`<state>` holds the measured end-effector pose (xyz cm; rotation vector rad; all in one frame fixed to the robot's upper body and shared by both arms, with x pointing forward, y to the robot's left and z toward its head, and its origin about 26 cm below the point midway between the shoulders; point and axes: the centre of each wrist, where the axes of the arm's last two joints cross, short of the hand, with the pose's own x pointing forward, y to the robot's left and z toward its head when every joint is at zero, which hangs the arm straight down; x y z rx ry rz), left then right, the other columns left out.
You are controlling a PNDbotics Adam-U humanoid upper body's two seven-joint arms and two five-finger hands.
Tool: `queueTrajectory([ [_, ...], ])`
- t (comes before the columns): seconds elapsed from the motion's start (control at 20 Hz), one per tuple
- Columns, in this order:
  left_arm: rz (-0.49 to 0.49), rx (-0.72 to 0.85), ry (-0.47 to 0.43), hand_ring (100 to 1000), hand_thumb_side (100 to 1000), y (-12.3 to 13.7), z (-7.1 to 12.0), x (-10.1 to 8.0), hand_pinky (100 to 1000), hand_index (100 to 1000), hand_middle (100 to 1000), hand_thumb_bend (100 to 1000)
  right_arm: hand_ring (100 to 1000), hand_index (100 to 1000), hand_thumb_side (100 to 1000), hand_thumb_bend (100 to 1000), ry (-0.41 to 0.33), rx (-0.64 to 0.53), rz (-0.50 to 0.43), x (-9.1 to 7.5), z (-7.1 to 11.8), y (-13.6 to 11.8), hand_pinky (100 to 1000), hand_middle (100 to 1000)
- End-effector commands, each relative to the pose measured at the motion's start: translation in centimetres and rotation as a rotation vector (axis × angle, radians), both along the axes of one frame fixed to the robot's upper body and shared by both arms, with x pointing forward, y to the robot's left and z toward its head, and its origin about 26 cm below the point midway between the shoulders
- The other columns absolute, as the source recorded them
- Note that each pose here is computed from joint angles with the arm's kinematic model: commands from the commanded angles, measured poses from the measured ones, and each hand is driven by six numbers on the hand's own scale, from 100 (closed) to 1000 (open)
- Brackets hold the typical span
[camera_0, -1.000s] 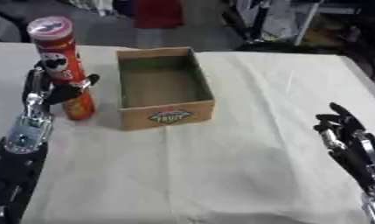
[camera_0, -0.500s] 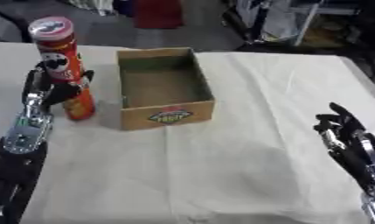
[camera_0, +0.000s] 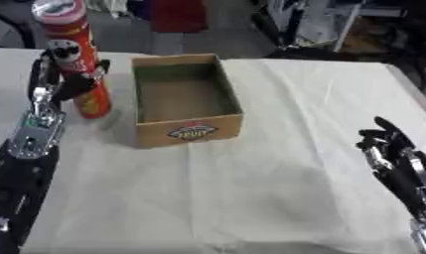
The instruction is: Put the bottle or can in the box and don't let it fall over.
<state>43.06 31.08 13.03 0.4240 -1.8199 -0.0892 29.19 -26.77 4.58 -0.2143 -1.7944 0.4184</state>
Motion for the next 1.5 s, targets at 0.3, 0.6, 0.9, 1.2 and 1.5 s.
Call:
queueTrajectory([
  [0.3, -0.184, 0.016, -0.11, 820, 100, -4.8, 5.5, 2.6, 957, 460, 288, 344, 746, 1000, 613, 100, -0.005, 0.007, 0.029, 0.2, 0.3, 0.4, 796, 775],
  [0.6, -0.312, 0.072, -0.044, 817, 100, -8.2, 3.9, 3.6, 956, 464, 291, 337, 746, 1000, 614, 100, -0.005, 0.012, 0.04, 0.3, 0.3, 0.6, 796, 775],
  [0.9, -0.361, 0.124, 0.007, 866, 218, -9.4, 1.1, 3.5, 960, 679, 501, 794, 746, 1000, 615, 100, -0.004, 0.015, 0.04, 0.3, 0.2, 0.6, 796, 775],
  [1.2, -0.288, 0.218, -0.044, 935, 686, -8.4, 0.2, 3.0, 993, 914, 752, 1000, 746, 1000, 616, 100, -0.006, 0.016, 0.032, 0.3, 0.2, 0.5, 796, 775],
  [1.5, -0.193, 0.27, -0.09, 935, 692, -7.0, 0.5, 1.9, 995, 927, 764, 1000, 746, 1000, 616, 100, -0.009, 0.016, 0.03, 0.3, 0.2, 0.5, 796, 776],
])
